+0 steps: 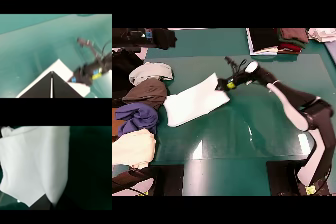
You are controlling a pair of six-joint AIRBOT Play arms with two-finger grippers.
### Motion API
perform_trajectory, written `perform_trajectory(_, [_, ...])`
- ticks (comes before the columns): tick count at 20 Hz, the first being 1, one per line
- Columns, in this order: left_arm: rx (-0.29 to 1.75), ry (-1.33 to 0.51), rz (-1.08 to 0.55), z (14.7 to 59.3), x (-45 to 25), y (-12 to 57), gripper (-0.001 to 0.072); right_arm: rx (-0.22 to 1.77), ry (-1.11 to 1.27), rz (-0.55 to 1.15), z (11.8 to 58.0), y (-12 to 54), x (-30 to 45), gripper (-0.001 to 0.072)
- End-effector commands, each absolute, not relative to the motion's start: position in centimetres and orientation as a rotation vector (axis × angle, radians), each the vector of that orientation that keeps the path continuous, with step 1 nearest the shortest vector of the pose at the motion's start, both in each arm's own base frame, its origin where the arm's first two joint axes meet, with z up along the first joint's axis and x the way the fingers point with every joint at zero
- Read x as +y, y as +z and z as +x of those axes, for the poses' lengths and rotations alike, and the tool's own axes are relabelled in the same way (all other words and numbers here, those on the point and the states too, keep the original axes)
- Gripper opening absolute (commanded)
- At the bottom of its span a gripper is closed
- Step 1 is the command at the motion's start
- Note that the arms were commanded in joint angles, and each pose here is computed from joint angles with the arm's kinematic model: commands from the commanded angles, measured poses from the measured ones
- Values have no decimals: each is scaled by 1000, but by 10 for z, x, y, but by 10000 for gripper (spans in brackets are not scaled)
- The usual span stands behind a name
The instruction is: Fold the shirts.
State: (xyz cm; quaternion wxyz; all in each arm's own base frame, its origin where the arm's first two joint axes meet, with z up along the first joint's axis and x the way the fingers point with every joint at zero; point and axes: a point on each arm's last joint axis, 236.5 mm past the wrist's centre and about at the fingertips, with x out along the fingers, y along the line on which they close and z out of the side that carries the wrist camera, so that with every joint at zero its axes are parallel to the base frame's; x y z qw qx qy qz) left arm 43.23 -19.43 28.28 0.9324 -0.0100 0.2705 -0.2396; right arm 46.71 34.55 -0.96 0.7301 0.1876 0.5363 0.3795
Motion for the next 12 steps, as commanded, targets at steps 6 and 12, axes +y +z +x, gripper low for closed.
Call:
perform_trajectory(6, [539, -616, 12, 410, -247, 284, 26, 1035, 270, 250, 494, 88, 34, 13])
perform_trajectory(12, [532, -601, -38, 413, -248, 288, 26, 895, -331, 459, 393, 98, -207, 13])
